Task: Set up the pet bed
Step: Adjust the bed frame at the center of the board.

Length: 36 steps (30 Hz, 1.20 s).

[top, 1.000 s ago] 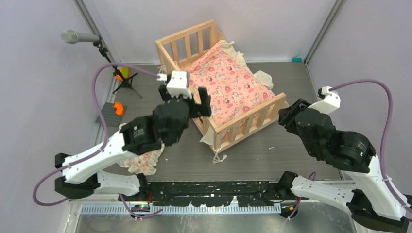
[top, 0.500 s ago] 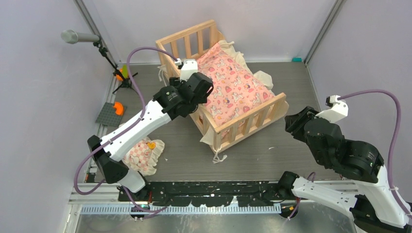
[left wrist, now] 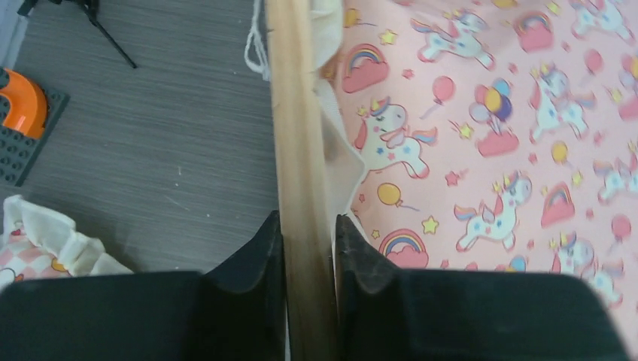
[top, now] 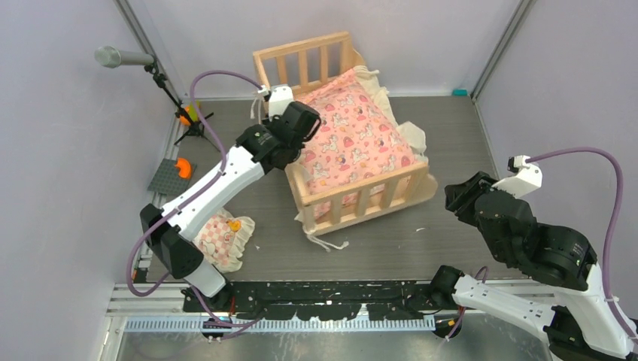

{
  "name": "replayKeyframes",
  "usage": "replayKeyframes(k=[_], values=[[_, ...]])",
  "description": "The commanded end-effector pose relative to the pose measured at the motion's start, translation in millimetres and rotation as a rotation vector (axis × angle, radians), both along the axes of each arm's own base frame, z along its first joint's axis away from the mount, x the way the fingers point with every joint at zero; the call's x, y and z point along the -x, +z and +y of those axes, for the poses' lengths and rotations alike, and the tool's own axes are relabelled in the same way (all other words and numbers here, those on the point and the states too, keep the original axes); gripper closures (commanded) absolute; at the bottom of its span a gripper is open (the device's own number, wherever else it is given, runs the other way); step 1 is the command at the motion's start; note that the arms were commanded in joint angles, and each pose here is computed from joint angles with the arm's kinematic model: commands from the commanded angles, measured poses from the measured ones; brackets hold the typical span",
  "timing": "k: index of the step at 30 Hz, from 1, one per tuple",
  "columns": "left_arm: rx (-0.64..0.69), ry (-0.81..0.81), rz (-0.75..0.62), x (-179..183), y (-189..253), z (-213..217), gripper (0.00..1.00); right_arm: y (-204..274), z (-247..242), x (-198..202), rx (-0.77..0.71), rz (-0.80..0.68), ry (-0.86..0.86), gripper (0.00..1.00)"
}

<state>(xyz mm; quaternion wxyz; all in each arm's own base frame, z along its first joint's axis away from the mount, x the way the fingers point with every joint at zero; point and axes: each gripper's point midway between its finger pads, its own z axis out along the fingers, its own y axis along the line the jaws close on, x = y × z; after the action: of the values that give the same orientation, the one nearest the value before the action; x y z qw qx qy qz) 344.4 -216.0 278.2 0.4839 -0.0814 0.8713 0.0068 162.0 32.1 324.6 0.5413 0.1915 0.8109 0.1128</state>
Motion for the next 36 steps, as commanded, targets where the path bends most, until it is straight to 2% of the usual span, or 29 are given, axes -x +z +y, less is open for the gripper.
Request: replayKeyframes(k=[1,4,8,12,18,23,36], values=[[-0.132,-0.331,0.147,32,-29,-14,0.93,3,-5,-2,0.013,-0.016,-0.023,0.51],[-0.168,-0.349,0.135,40,-24,-1,1.0,4,-4,-2,0.004,-0.018,-0.02,0.51],[-0.222,-0.382,0.068,34,-13,6,1.0,5,-8,-1,0.0,-0.028,-0.032,0.51],[-0.313,-0.483,-0.02,12,-4,-5,1.0,3,-6,1,-0.009,-0.024,-0.021,0.51],[-0.396,-0.649,0.021,-24,-15,-24,1.0,-12,14,-1,0.013,0.02,0.071,0.52],[-0.5,-0.74,-0.038,-54,-17,-30,1.0,-35,37,-3,0.064,0.103,0.16,0.52],[-0.452,-0.956,-0.18,-116,-13,-16,1.0,-53,39,-6,0.094,0.124,0.15,0.52]])
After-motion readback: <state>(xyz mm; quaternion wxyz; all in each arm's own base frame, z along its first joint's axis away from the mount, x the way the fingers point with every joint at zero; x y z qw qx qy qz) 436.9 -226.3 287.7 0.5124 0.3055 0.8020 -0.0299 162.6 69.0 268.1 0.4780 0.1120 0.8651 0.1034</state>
